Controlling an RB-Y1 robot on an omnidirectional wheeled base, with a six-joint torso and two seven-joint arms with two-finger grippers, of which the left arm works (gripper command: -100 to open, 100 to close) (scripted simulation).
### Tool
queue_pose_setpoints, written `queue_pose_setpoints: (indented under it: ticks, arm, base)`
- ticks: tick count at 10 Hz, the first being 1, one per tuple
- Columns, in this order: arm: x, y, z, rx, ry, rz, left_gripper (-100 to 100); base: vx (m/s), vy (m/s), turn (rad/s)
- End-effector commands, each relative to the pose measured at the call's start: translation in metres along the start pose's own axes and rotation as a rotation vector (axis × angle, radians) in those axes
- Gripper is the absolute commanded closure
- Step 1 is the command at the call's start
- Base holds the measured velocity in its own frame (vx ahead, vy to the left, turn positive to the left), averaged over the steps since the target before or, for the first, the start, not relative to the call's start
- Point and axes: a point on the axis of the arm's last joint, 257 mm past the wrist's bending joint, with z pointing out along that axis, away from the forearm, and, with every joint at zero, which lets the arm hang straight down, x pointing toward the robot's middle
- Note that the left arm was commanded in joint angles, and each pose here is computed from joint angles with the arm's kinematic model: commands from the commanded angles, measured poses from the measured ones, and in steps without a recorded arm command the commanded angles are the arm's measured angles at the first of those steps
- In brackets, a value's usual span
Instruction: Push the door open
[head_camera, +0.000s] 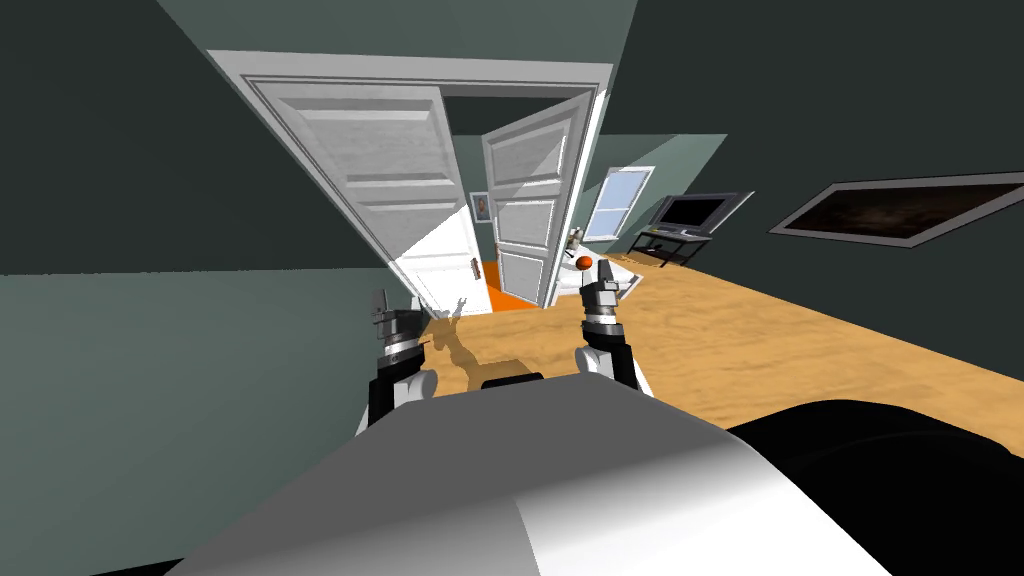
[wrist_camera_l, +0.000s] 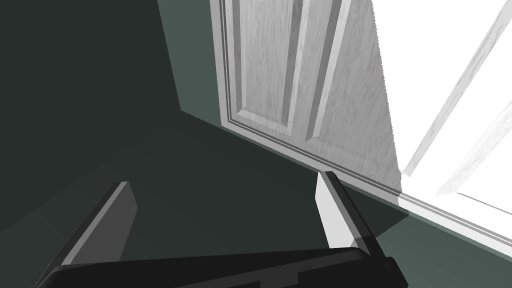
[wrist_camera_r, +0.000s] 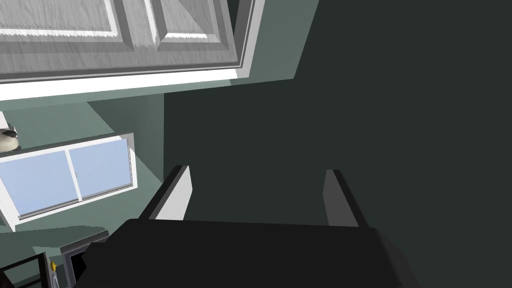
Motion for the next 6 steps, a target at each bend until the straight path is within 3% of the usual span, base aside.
queue_pose_setpoints:
  ticks: [1,6]
  arm:
    - [-0.003,0.010,-0.0018,-0.011,-0.006,-0.038,-100]
    - [-0.016,0.041,-0.0083,-0.047,-0.035,-0.163,-100]
  base:
    - [0.076,0.031,-0.126]
    - [0.085,0.037,-0.128]
